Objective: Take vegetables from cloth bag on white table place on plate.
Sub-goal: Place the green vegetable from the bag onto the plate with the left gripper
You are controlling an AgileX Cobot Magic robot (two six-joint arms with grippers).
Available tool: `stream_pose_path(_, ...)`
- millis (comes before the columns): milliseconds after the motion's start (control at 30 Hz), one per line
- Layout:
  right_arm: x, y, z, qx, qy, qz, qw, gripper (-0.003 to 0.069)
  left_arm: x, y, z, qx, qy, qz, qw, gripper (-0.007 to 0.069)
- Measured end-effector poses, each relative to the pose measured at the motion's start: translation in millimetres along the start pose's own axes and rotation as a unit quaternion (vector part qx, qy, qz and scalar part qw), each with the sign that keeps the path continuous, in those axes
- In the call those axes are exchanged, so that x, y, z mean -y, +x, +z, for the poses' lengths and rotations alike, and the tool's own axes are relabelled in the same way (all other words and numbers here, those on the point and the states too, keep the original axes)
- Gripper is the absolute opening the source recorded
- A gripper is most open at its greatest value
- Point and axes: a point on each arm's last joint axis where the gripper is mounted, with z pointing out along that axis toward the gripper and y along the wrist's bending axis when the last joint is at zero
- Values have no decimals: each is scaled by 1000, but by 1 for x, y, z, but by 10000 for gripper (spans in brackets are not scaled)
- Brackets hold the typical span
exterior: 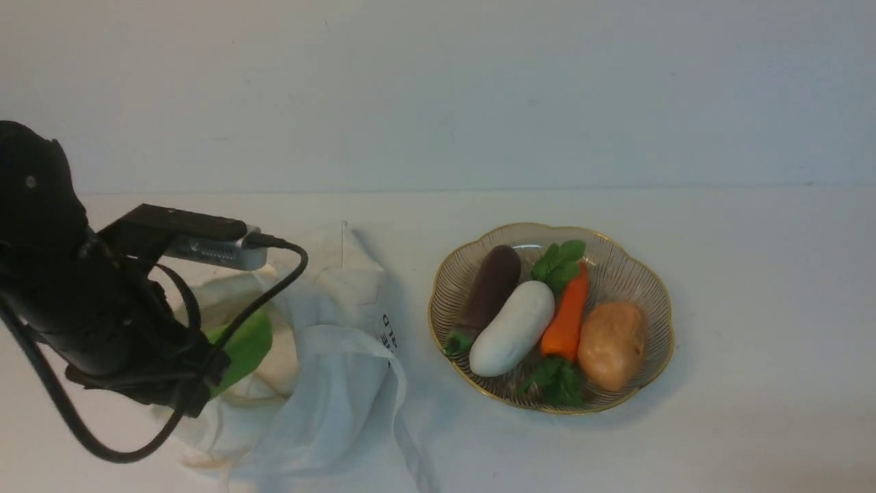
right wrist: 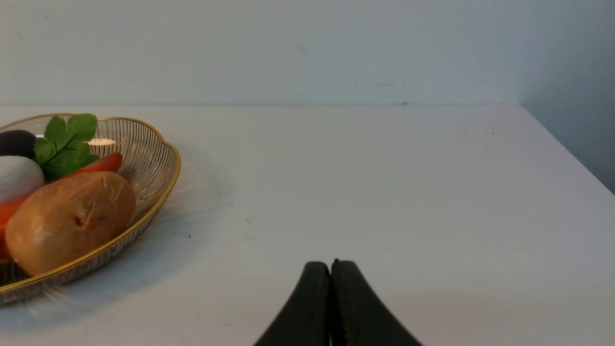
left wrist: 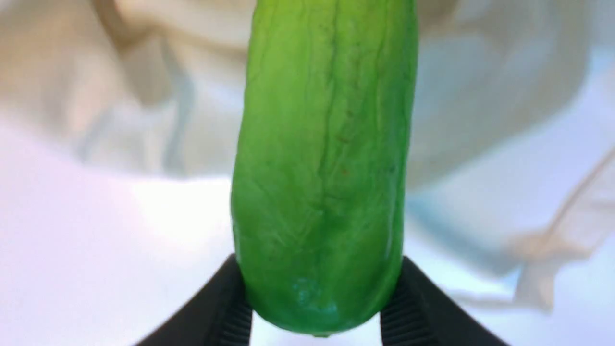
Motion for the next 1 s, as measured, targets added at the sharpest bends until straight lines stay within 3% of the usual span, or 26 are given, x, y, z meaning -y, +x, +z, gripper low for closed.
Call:
stream_pose_path(200,0,0,0,0,0,0,1000,-10,7,30,-37,39,-1,3,999,310)
stream_pose_path(367,0,0,0,0,0,0,1000,-10,34,50,-68,117,54,44,991,310)
stream_pose_path(533,0,0,0,0,0,0,1000,-10,68,50,-70,139,107,103,979,310)
stream_pose_path(733,0,0,0,0,0,0,1000,-10,131,19,-41,141,145,192,960,310)
stream_pose_path(1000,0,0,0,0,0,0,1000,-10,187,-56,5,149,156,202,955,310)
